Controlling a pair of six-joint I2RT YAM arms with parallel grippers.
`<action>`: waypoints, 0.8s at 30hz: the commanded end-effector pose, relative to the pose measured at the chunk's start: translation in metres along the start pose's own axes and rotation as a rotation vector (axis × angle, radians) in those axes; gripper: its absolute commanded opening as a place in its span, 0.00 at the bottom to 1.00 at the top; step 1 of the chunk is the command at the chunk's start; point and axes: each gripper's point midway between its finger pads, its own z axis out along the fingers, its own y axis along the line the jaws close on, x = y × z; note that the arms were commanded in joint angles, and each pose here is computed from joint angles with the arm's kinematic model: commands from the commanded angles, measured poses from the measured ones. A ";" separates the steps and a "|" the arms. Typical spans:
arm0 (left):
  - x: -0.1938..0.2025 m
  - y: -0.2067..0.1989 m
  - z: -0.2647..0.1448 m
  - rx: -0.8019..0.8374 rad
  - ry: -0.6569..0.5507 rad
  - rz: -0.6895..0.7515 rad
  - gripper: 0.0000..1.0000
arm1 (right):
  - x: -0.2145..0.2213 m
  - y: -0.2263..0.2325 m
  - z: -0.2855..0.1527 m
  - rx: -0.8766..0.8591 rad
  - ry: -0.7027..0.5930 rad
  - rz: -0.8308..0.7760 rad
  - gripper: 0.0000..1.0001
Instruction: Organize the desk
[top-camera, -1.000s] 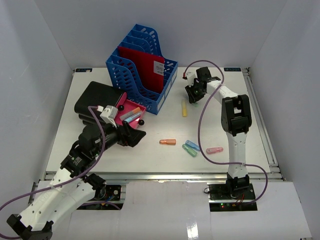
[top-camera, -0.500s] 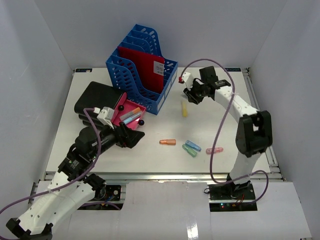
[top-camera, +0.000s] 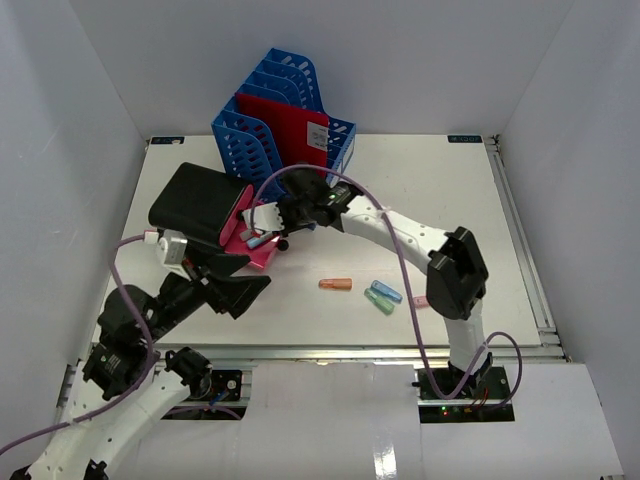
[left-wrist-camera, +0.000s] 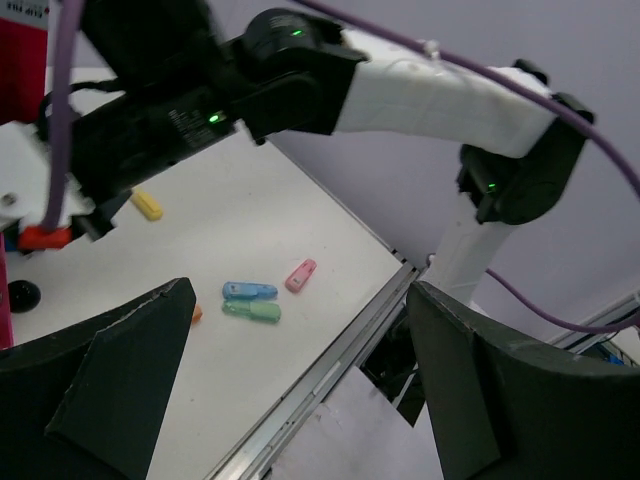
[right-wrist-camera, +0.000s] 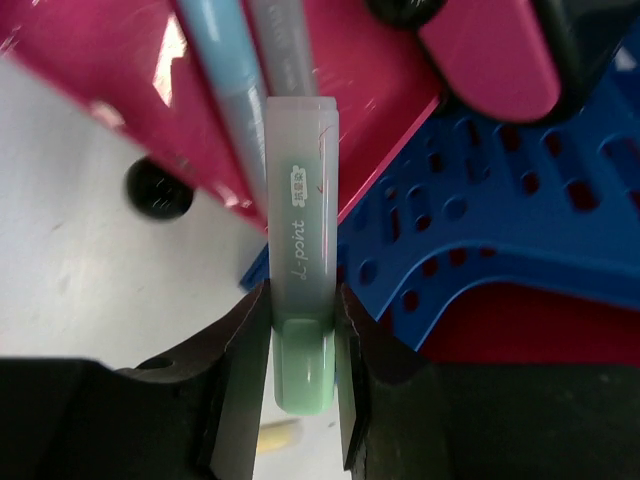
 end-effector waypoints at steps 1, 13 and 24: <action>-0.024 -0.025 -0.020 0.085 -0.086 0.067 0.98 | -0.032 -0.021 0.013 0.049 0.021 -0.160 0.21; -0.026 -0.023 -0.031 0.061 -0.119 0.061 0.98 | -0.047 0.012 0.028 -0.008 0.015 -0.316 0.32; -0.015 -0.018 -0.016 0.061 -0.062 0.036 0.98 | -0.049 -0.012 0.011 0.081 0.038 -0.260 0.66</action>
